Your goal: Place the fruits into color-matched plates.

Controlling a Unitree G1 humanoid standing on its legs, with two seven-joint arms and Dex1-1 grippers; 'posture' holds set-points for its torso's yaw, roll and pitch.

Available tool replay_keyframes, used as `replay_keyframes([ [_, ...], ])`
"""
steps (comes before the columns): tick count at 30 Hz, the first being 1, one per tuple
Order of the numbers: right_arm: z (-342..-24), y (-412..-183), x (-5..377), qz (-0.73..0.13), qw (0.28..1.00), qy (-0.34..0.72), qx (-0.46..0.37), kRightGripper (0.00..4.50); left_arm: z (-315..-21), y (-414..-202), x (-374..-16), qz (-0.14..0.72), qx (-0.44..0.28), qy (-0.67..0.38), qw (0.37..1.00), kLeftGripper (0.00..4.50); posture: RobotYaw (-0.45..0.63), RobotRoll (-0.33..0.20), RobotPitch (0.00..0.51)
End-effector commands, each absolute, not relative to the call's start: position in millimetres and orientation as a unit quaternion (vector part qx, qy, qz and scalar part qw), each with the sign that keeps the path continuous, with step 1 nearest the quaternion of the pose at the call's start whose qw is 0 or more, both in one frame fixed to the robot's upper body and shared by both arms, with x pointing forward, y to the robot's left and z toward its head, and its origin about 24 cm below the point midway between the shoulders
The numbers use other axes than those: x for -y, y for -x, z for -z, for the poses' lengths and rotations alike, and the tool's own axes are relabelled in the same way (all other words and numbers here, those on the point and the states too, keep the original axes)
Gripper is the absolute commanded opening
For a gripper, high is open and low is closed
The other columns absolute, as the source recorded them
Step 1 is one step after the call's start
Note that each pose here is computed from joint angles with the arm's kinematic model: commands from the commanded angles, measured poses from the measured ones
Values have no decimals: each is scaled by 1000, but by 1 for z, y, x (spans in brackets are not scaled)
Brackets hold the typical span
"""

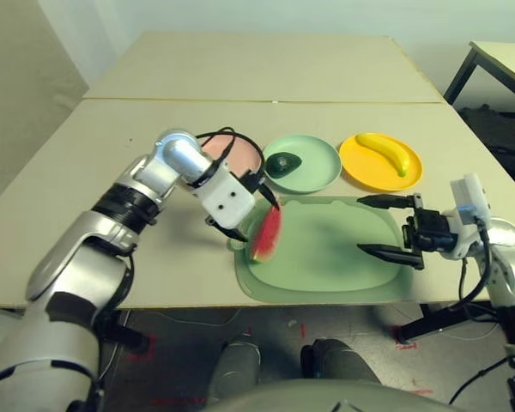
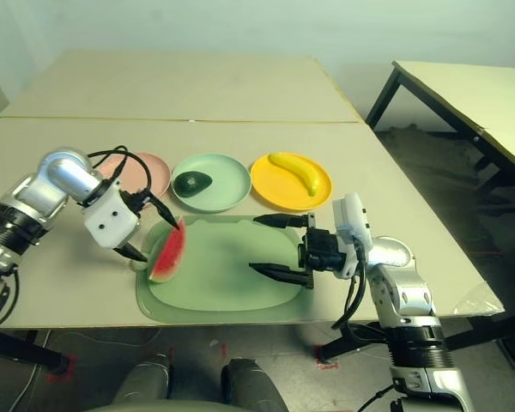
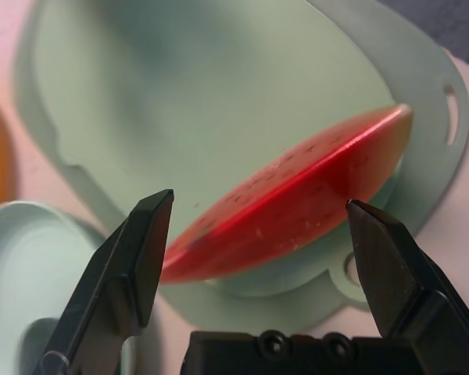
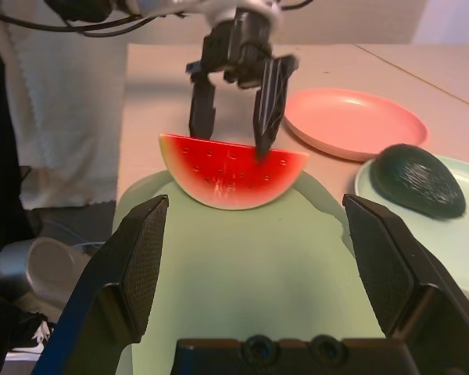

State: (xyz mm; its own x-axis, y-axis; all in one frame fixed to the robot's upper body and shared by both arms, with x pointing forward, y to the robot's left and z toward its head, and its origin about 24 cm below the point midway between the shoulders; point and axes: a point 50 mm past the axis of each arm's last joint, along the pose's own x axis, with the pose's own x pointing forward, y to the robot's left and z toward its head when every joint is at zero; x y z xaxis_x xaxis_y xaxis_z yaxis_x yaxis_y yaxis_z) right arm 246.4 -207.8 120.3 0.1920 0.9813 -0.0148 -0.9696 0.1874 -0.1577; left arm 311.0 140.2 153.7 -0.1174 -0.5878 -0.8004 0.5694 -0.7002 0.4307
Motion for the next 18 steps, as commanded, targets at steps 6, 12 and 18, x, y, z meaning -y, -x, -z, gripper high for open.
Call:
replay_keyframes([
  [6, -119, -245, 202, -640, 764, 69, 39, 4488, -137, -306, -146, 745, -30, -549, 377, 4500, 5, 0, 40],
  [12, -115, -244, 198, -647, 759, 71, 31, 4488, -129, -307, -142, 738, -36, -552, 385, 4500, 14, 0, 39],
  [18, -113, -240, 195, -654, 753, 70, 24, 4488, -126, -311, -133, 729, -31, -549, 408, 4500, 11, 0, 37],
])
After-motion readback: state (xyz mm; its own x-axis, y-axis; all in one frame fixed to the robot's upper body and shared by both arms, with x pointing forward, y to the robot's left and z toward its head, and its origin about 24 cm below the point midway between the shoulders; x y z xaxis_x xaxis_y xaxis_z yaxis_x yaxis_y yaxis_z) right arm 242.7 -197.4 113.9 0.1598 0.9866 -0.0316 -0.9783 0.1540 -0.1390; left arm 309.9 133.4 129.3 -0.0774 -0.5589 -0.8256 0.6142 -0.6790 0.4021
